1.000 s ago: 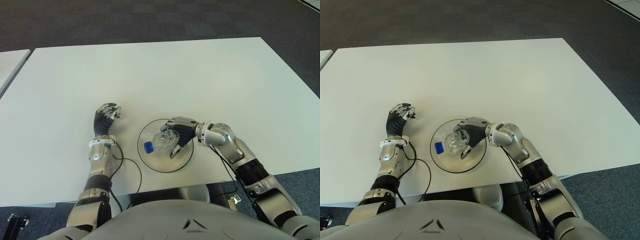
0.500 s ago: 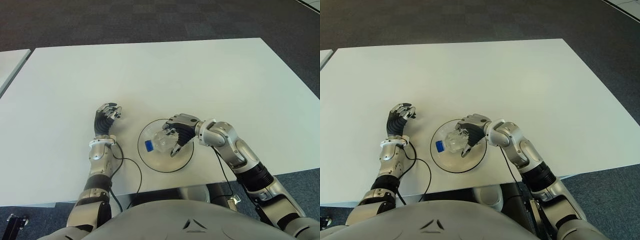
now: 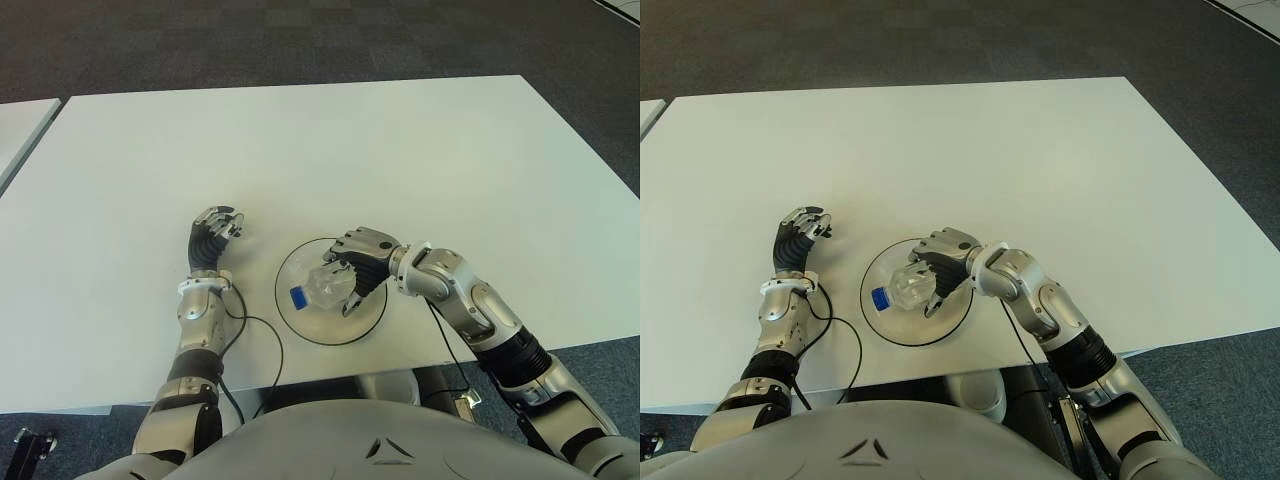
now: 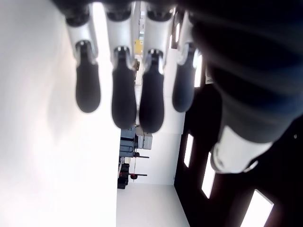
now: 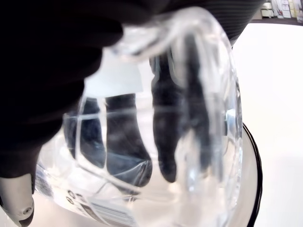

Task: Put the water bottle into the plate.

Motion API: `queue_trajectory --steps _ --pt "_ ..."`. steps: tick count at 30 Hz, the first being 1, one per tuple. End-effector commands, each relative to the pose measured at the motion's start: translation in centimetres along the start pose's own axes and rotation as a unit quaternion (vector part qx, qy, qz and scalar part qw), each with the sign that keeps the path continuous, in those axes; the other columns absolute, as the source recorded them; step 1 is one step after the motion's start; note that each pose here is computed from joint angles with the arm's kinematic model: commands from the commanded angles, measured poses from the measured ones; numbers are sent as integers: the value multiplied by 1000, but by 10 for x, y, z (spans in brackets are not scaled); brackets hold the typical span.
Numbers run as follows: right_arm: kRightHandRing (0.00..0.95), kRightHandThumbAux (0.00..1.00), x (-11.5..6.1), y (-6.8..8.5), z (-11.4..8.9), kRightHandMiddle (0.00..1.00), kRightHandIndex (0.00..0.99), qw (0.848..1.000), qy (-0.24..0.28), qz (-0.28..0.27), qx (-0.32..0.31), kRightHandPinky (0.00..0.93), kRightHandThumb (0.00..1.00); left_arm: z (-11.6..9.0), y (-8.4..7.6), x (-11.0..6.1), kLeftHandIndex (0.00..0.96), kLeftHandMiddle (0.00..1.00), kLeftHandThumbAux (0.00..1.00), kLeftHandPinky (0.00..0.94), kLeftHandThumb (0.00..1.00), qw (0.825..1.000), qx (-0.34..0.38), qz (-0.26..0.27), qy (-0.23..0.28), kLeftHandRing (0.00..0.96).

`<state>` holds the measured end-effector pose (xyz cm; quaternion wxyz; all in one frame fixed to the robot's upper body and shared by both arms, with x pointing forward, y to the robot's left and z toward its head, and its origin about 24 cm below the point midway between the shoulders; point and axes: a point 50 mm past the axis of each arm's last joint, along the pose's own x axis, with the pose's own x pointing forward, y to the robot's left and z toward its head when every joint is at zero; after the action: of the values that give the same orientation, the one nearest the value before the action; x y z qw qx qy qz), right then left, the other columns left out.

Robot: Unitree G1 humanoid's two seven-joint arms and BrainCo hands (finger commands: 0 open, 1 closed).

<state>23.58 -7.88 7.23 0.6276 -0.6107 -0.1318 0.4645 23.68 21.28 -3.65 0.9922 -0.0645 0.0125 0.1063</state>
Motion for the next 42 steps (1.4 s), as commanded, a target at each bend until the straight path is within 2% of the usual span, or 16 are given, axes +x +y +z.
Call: queue_trajectory --steps 1,2,6,9,13,15,19,31,42 --pt "355 693 3 0 1 342 308 1000 -21 2 -6 383 554 -18 4 -14 435 594 709 565 709 999 -8 8 49 576" --pt "288 687 4 0 0 274 250 1000 -23 5 -6 325 490 -18 4 -14 435 594 709 565 709 999 -7 8 48 577" --pt "110 696 7 2 0 88 102 999 -35 22 -1 168 344 -18 4 -14 435 594 709 563 709 999 2 10 47 579" --pt "37 703 7 3 0 29 35 999 -40 26 4 72 278 -18 4 -14 435 594 709 563 709 999 5 10 48 580" --pt "9 706 8 6 0 7 9 998 -47 24 17 18 214 -18 5 -14 435 600 709 570 708 999 7 10 48 586" --pt "3 692 8 7 0 2 3 998 -51 19 23 7 114 -18 5 -14 435 602 709 570 708 999 8 10 49 586" --pt "0 664 8 7 1 0 0 997 -61 2 39 1 31 -18 5 -14 435 603 709 567 708 999 9 11 50 585" --pt "0 569 8 10 -1 0 0 994 -82 -28 69 0 0 -17 3 -14 435 604 709 574 708 999 9 10 53 585" --pt "0 539 8 11 -2 0 0 992 -91 -37 74 0 0 -18 3 -13 435 599 709 569 708 998 -1 10 57 582"
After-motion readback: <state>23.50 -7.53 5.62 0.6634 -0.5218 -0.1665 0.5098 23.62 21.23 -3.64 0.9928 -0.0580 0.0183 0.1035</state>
